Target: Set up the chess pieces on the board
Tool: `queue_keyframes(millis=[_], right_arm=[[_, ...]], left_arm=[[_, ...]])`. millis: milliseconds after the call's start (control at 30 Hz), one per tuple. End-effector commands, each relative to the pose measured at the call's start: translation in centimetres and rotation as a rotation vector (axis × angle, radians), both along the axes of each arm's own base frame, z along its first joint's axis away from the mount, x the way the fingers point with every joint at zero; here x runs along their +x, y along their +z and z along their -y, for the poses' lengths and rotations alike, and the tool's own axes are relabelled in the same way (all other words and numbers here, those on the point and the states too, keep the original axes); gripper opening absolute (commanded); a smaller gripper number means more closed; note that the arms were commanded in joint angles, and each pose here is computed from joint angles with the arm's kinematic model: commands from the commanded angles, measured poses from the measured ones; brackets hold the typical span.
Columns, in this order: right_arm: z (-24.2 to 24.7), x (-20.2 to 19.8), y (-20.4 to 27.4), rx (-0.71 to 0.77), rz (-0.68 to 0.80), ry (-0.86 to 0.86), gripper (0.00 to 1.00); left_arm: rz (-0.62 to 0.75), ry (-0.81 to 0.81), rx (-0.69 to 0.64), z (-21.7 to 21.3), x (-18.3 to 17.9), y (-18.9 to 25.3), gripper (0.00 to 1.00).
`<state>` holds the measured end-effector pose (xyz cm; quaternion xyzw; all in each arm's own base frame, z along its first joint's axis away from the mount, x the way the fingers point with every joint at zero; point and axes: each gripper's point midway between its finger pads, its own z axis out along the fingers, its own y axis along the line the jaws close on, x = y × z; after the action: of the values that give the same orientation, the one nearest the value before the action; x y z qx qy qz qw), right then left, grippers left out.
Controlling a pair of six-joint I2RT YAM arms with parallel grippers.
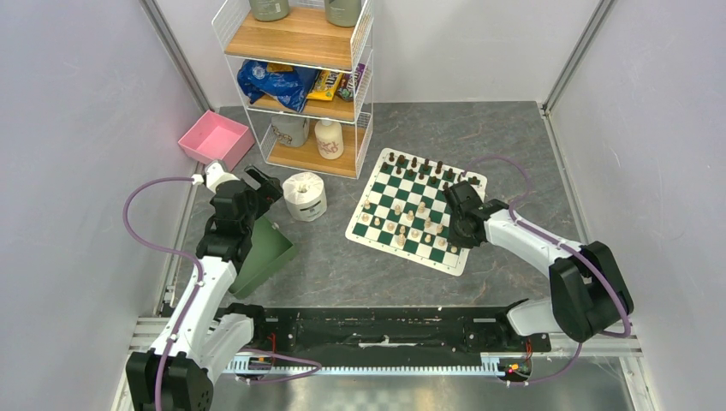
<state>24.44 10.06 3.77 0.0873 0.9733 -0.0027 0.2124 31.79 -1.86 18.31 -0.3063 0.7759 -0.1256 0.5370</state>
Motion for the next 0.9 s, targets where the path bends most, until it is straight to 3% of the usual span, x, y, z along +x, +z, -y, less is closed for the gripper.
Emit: queue_keyframes(millis=[0, 867], right_arm=[[0.63, 0.63, -0.25, -0.010, 0.034, -0.053, 0.21], [0.99, 1.25, 0.15, 0.013, 0.084, -0.094, 0.22]], left_arm=[[0.057, 0.015, -0.025, -0.11, 0.62, 1.69, 1.00], [0.046, 0.015, -0.030, -0.08, 0.60, 1.06, 1.00]])
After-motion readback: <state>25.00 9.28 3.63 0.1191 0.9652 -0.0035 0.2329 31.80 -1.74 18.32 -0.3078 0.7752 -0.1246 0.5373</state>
